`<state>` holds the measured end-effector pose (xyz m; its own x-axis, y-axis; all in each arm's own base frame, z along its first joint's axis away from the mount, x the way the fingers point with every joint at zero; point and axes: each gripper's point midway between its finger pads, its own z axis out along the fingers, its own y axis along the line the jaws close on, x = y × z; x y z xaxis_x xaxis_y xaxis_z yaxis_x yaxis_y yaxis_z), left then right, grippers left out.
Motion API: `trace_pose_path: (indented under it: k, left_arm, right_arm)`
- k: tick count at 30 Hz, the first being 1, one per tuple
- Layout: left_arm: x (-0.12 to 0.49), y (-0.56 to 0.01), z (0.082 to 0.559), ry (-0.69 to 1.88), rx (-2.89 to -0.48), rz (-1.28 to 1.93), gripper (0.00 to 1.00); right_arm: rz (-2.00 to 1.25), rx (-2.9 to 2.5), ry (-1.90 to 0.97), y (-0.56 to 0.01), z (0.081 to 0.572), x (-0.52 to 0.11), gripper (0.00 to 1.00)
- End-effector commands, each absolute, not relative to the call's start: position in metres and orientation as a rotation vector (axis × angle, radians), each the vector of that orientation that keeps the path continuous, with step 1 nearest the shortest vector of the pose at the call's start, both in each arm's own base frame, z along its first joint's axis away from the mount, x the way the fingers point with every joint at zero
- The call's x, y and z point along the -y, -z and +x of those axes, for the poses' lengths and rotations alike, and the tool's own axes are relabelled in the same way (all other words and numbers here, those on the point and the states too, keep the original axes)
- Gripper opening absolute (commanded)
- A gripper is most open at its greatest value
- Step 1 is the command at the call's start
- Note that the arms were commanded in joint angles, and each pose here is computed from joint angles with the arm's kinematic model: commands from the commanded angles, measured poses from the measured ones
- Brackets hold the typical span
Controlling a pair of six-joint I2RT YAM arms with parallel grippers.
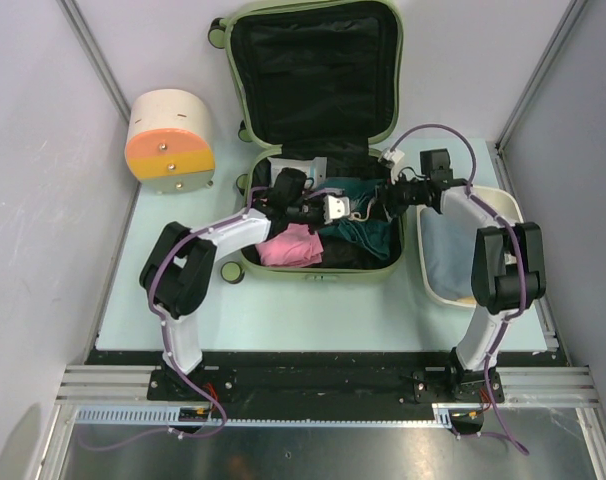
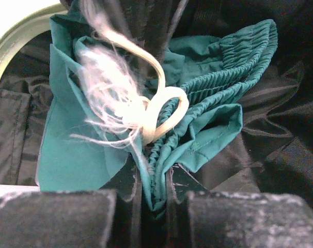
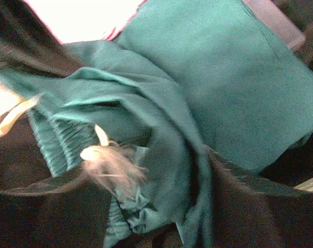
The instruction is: Open, take out, and arrange the luggage
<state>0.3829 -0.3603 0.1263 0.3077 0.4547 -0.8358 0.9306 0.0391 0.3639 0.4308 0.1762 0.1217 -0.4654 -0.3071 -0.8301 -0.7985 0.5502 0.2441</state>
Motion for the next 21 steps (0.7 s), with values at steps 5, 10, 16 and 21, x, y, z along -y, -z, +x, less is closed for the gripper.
trace_pose_path:
  k: [5, 10, 16, 21]
  left_arm:
    - [0.363, -0.161, 0.374, 0.64, -1.211, 1.543, 0.0]
    - [0.364, -0.168, 0.37, 0.651, -1.178, 1.552, 0.0]
    - [0.363, -0.173, 0.363, 0.641, -1.115, 1.581, 0.0]
    - [0.361, -0.177, 0.363, 0.626, -1.113, 1.577, 0.0]
  right_arm:
    - [-1.12, -1.731, -0.723, -0.214, 0.403, -0.171, 1.0]
    - [-1.266, -1.589, -0.705, -0.228, 0.388, -0.201, 1.0]
    - [-1.377, -1.498, -0.688, -0.207, 0.396, -0.231, 1.0]
    - [-1.457, -1.514, -0.731, -0.178, 0.387, -0.244, 1.0]
